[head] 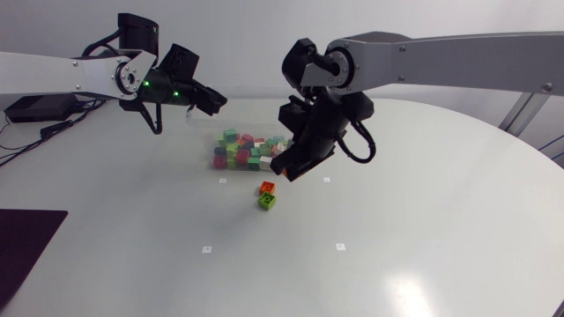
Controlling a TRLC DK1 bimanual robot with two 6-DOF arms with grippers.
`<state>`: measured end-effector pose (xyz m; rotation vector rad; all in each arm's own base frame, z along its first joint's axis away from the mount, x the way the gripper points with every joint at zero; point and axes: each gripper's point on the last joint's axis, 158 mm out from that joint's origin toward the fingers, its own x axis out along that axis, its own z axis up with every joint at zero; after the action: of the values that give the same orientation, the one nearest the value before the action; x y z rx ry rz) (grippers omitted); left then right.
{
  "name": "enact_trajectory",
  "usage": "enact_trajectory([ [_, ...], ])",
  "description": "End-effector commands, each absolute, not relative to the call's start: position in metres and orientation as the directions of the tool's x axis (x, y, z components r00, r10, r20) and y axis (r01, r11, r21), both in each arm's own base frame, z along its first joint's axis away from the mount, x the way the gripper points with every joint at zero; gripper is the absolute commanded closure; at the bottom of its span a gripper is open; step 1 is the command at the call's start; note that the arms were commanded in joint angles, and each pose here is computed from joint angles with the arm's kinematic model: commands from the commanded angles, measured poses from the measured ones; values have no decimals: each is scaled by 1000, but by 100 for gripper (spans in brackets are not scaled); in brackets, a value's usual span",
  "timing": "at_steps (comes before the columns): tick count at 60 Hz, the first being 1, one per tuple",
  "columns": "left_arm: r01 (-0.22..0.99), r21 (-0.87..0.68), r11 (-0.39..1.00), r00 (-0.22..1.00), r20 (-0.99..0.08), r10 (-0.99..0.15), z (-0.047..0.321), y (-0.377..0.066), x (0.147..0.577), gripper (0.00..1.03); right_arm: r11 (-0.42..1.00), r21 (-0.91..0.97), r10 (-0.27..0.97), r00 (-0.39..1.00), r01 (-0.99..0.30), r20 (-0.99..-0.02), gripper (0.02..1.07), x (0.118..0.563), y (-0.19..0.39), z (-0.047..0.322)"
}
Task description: Place the duplo bricks in the container
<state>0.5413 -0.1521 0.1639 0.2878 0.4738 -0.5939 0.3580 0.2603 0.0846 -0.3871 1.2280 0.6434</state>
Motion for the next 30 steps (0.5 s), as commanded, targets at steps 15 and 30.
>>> enact_trajectory([
  [15, 619, 174, 766, 727, -497, -474, 179, -152, 499, 7, 776, 65, 325, 309, -628, -894, 75, 400, 262, 134],
  [30, 662, 232, 712, 703, -520, -485, 170, -150, 454, 7, 776, 71, 368, 357, -627, -859, 75, 427, 271, 146],
])
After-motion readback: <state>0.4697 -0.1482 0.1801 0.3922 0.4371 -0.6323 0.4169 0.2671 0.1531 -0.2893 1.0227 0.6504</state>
